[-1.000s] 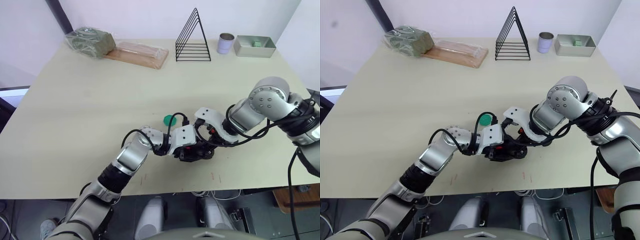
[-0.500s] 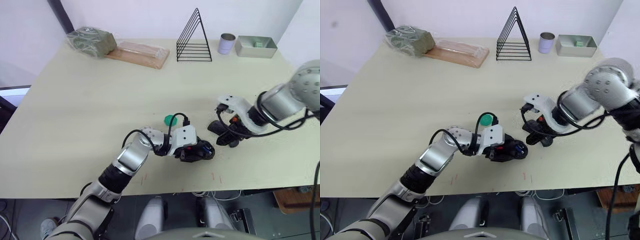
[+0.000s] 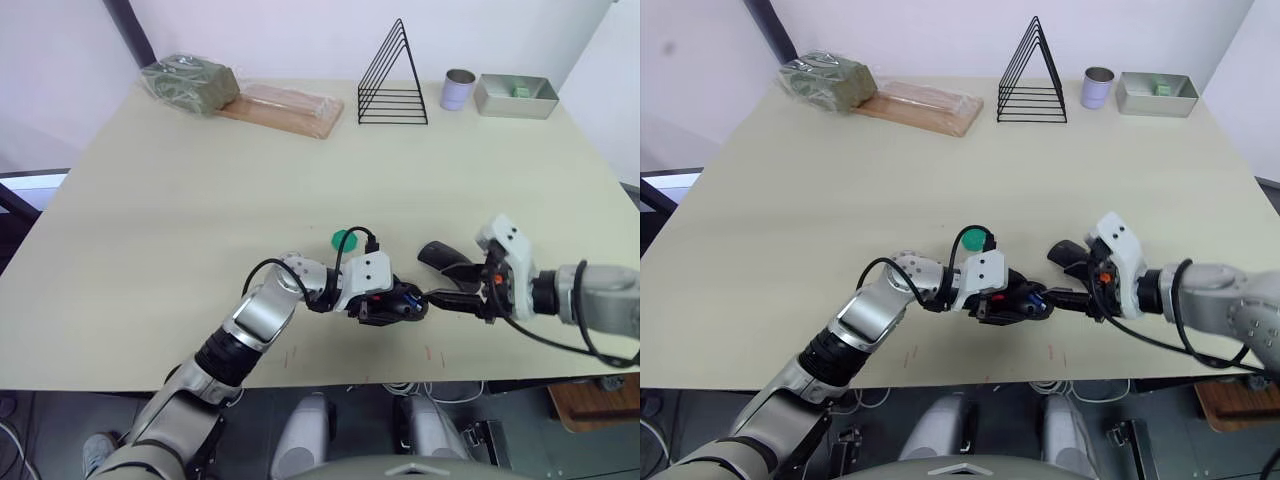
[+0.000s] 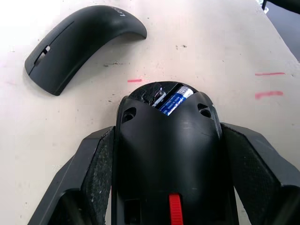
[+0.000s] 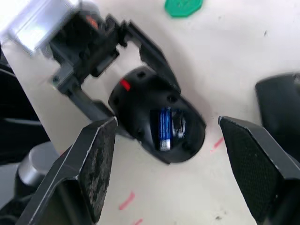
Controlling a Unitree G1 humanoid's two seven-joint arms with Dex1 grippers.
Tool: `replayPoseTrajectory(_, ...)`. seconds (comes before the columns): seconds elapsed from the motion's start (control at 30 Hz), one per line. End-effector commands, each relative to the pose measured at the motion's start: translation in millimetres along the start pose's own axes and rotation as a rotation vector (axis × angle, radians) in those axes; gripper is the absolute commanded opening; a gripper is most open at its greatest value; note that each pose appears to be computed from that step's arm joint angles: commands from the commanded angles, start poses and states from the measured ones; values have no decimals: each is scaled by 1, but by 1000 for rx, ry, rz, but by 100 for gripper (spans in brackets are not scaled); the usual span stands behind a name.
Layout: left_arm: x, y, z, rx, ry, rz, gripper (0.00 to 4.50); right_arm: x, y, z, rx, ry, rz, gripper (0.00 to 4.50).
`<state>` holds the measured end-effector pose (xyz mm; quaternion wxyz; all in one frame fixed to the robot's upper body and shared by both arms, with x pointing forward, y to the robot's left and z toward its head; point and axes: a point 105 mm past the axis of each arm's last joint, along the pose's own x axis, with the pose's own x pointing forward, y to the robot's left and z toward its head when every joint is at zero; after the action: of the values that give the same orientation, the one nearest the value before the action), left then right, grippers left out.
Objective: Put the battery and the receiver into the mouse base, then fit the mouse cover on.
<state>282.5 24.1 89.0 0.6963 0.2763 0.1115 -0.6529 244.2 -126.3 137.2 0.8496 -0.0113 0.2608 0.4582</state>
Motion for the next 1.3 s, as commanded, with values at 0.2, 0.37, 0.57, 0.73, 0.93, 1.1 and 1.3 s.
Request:
replayPoseTrajectory(0.2, -2, -2, -4, 5, 23, -25, 301, 9, 2, 1, -156, -179, -33, 273)
replayPoseTrajectory(0.37, -1, -1, -5, 2, 25, -31, 301, 20, 7, -5, -180, -207, -22, 54)
replayPoseTrajectory(0.57, -1, -2, -6, 0, 29, -37, 301, 24, 1, -10, -184, -215, -38, 6)
replayPoseTrajectory(0.73, 0, -4, -9, -6, 40, -42, 301, 29, -4, -14, -187, -204, -54, 6)
replayPoseTrajectory(0.93, 0, -5, -9, -8, 43, -39, 301, 33, -4, -14, -180, -204, -40, 6)
replayPoseTrajectory(1.1, -2, -4, -8, -10, 45, -35, 301, 37, -2, -15, -185, -202, -30, 6)
replayPoseTrajectory(1.3, -1, -4, -7, -11, 43, -35, 301, 40, -4, -16, -180, -196, -39, 6)
